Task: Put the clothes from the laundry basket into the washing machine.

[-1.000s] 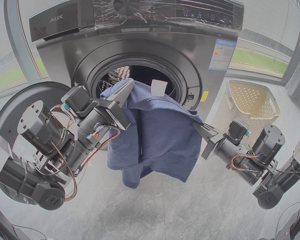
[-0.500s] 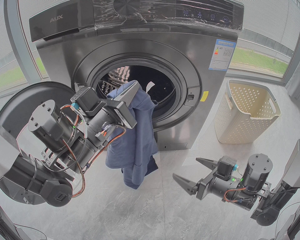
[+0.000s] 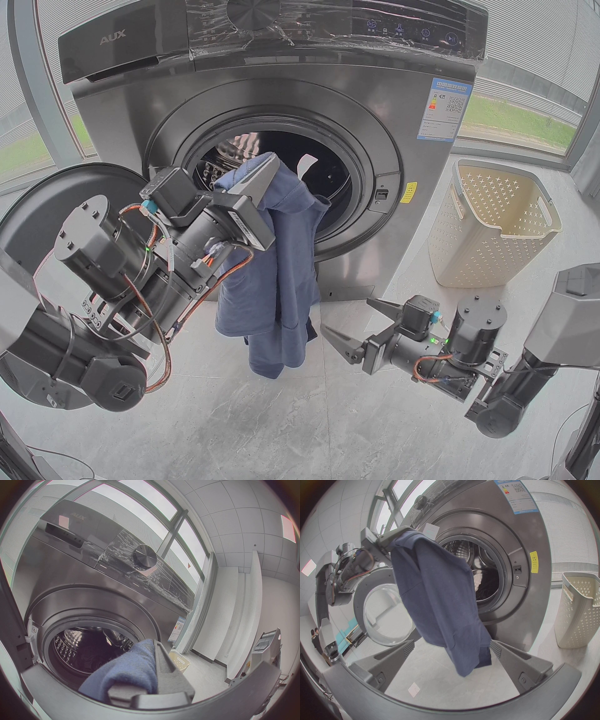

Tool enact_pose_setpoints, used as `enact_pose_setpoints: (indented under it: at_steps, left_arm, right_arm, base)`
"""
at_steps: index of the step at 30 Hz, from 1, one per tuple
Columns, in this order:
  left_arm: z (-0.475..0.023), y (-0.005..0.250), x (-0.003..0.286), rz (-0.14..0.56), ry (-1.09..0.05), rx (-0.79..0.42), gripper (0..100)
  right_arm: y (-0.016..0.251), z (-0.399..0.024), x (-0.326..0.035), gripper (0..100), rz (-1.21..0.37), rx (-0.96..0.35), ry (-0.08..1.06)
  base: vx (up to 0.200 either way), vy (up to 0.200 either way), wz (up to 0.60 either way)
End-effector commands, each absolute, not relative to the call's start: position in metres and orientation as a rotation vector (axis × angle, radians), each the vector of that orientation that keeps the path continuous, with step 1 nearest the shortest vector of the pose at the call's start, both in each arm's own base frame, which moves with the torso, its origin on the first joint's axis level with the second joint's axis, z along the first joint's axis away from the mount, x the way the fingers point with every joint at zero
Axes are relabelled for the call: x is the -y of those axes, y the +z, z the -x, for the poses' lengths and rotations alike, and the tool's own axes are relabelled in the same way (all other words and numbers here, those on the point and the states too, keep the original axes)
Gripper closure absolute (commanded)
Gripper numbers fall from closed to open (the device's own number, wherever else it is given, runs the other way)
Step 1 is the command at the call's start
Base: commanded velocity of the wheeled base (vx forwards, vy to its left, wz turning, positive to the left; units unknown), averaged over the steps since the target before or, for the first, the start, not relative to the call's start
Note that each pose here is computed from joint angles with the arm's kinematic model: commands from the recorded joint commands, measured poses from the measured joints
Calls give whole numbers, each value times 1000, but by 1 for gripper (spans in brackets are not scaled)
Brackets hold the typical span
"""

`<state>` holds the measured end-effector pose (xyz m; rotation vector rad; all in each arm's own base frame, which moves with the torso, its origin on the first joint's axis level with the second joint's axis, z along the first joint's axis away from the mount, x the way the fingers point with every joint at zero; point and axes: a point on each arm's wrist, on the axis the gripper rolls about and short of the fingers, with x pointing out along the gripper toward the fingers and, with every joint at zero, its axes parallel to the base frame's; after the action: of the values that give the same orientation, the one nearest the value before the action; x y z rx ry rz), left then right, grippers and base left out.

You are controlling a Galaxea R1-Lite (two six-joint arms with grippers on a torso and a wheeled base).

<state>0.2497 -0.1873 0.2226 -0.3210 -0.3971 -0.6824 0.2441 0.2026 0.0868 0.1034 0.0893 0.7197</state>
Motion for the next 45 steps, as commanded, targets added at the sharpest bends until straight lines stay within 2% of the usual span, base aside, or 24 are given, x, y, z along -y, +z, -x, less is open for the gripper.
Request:
enact_pose_setpoints:
  at_steps: [1, 9, 15, 28, 35, 45]
  left_arm:
    - [-247, 226, 187, 324, -690, 409, 100]
    - [-244, 229, 187, 328, -696, 417, 100]
    - [-243, 229, 188, 329, -701, 414, 100]
    - [-235, 238, 187, 338, -715, 434, 100]
    - [-231, 242, 187, 342, -721, 440, 100]
    - [-230, 242, 187, 344, -722, 443, 100]
  right_arm:
    - [74, -279, -213, 0, -112, -53, 726]
    - [63, -292, -238, 0, -104, -21, 847]
    - [66, -298, -265, 0, -121, 44, 901]
    - [48, -338, -294, 0, -141, 128, 888]
    - [34, -355, -298, 0, -139, 128, 863]
    - [29, -370, -308, 0, -151, 165, 838]
  base:
    - [0, 0, 0]
    - [0, 0, 0]
    - [0, 0, 0]
    - [0, 0, 0]
    - [0, 0, 0]
    - [0, 0, 0]
